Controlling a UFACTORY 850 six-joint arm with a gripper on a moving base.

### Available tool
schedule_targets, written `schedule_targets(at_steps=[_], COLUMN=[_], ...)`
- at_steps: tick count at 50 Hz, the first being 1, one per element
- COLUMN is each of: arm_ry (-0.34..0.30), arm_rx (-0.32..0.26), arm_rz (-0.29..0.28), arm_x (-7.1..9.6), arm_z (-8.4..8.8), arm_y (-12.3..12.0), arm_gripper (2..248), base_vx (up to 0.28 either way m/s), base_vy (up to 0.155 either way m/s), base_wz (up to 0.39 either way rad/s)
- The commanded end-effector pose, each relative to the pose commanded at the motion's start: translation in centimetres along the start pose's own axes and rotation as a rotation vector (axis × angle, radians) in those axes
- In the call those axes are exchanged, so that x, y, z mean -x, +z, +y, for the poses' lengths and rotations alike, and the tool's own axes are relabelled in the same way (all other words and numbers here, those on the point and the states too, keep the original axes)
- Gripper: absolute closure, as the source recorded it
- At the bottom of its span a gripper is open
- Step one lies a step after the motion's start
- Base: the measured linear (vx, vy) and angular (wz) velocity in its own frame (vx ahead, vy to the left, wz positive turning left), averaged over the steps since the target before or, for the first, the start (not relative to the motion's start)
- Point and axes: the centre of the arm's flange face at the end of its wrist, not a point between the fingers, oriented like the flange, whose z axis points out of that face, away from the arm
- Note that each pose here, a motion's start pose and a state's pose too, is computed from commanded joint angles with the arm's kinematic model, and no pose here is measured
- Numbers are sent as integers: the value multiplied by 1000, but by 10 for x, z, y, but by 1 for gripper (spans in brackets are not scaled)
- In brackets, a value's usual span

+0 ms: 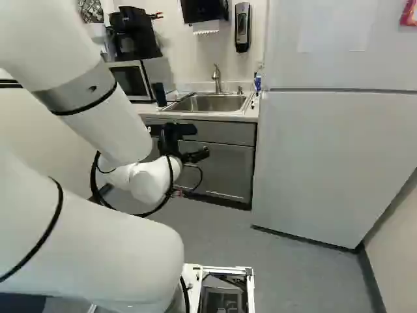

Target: Rinse the cup and place it in the tray

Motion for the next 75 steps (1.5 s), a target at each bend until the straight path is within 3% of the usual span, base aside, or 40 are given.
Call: schedule_targets(at_steps=[30, 75], arm_ry=[0, 0], arm_rx=[0, 0], arm_rz=[18, 115], arm_x=[-7, -80], arm_z=[0, 0], arm_y=[2, 60], arm_gripper=[3, 3], base_vx=[0, 0], base_vy=[0, 0], base_wz=[0, 0])
